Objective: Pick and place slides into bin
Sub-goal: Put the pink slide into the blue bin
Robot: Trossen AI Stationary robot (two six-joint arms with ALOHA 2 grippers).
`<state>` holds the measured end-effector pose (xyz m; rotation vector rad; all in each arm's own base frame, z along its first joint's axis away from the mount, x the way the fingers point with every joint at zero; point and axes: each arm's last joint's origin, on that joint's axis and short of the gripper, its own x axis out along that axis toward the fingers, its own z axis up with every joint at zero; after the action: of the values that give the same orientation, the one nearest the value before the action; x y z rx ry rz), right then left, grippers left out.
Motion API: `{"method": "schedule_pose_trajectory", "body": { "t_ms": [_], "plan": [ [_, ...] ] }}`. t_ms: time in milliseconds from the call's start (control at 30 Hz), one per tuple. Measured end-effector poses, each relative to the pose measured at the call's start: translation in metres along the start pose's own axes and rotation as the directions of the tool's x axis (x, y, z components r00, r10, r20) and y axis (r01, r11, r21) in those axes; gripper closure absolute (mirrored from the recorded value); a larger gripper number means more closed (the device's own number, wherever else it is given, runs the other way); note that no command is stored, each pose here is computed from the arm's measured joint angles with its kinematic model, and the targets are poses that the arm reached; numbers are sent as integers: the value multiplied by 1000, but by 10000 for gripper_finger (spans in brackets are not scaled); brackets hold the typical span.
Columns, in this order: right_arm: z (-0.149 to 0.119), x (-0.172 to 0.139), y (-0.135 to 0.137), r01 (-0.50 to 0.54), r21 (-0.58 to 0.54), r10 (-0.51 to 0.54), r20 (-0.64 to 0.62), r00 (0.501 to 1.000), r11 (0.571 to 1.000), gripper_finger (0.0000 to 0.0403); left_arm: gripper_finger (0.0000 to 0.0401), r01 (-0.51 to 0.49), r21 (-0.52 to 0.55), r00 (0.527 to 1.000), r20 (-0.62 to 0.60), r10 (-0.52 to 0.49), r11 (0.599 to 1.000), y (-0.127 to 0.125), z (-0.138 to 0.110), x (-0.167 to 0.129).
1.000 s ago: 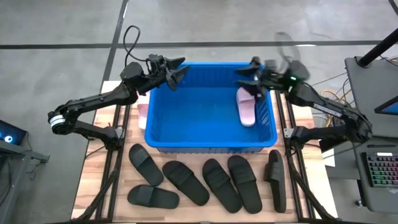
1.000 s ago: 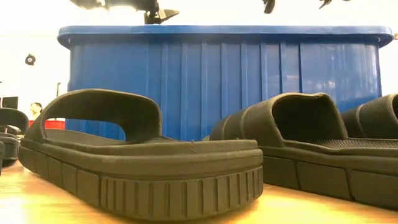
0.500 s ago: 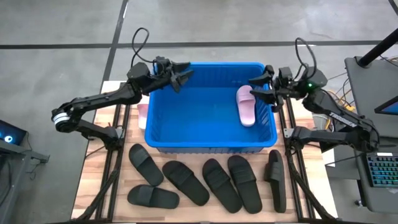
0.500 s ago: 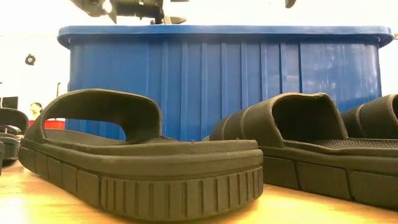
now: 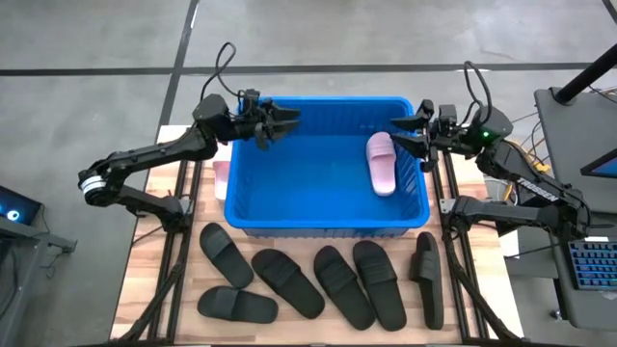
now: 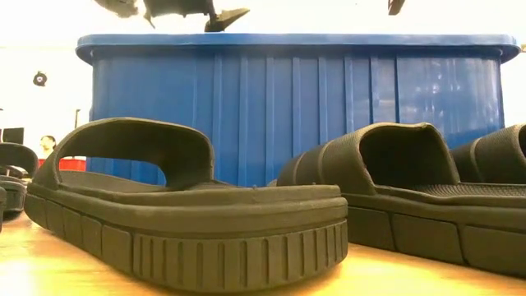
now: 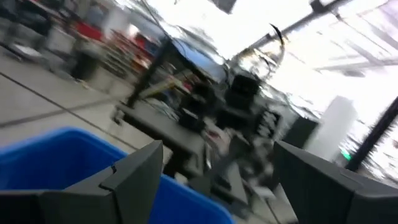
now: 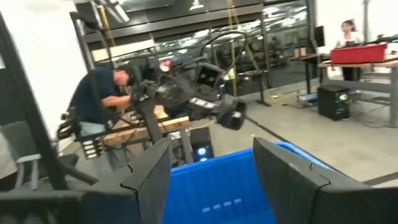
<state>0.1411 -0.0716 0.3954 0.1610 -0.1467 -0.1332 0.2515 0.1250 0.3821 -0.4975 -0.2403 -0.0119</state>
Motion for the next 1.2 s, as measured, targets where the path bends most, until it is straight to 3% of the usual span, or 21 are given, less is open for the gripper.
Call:
{"method": "schedule_pose_trajectory", "body": {
  "t_ms": [133,233,400,667,867,1000,1067,1200],
  "plan": [
    [1,-1,-2,91,54,-92,27,995,994,188,113,98,-12,987,-125,-99,995,-8,0,-4],
    [5,-2,-3,155,69,-159,53,986,986,188,113,69,-42,982,-172,-75,997,-12,0,-10],
    [16,-1,-5,281,-19,-278,105,955,959,188,113,46,-4,977,-206,-46,999,-20,2,-22],
    [31,7,-7,339,-11,-334,142,932,941,188,113,-160,149,941,-276,197,976,-35,2,-59],
    [36,18,-10,340,-6,-337,129,933,940,188,113,-351,351,881,-190,433,868,-52,10,-95],
    [33,25,-14,342,17,-342,104,934,940,188,113,-439,460,820,-145,553,772,-59,11,-115],
    [30,29,-17,340,63,-345,90,934,938,188,113,-494,493,766,-144,627,717,-59,8,-123],
    [24,37,-21,340,133,-350,59,935,931,188,113,-630,535,606,-114,787,563,-56,3,-137]
  ]
}}
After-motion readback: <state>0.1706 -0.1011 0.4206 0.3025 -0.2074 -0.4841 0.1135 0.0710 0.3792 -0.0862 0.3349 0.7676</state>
